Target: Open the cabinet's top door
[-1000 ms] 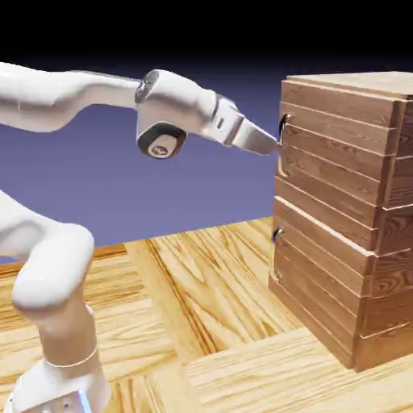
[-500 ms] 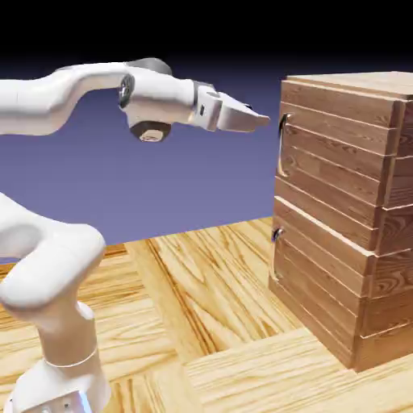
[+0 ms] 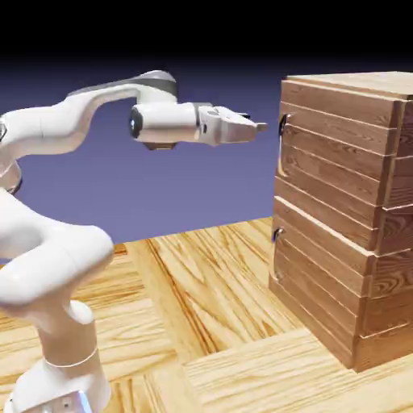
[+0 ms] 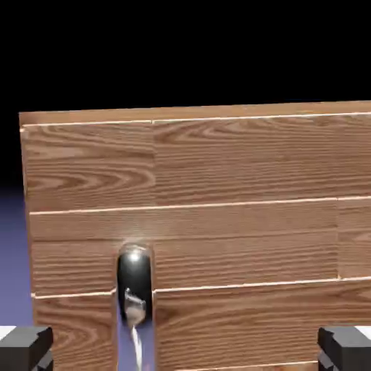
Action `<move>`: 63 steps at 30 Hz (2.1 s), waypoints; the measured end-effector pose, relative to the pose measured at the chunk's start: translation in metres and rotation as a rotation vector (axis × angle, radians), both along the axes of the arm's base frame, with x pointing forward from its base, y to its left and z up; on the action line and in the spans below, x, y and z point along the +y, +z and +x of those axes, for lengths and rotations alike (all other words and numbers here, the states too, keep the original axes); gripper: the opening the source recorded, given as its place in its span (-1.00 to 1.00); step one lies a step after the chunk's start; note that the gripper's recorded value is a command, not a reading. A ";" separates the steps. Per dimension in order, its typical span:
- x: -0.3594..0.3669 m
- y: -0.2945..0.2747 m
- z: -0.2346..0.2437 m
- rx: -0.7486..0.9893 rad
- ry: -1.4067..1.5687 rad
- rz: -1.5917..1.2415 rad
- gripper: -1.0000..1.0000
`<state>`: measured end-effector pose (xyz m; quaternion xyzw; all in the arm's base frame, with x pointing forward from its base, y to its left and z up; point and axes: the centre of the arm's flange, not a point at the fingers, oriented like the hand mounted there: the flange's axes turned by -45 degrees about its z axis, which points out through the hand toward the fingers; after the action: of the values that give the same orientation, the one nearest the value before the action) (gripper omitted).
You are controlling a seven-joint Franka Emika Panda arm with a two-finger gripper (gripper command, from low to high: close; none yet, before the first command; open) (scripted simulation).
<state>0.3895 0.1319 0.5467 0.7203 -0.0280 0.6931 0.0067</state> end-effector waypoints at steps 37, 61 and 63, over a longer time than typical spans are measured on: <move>-0.104 -0.060 -0.065 -0.045 0.561 -0.020 -1.00; -0.274 -0.060 -0.128 -0.051 1.092 -0.007 -1.00; -0.289 -0.060 -0.129 -0.051 1.136 -0.007 -1.00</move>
<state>0.2600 -0.1571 0.4865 0.6053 0.3658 0.6052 -0.3655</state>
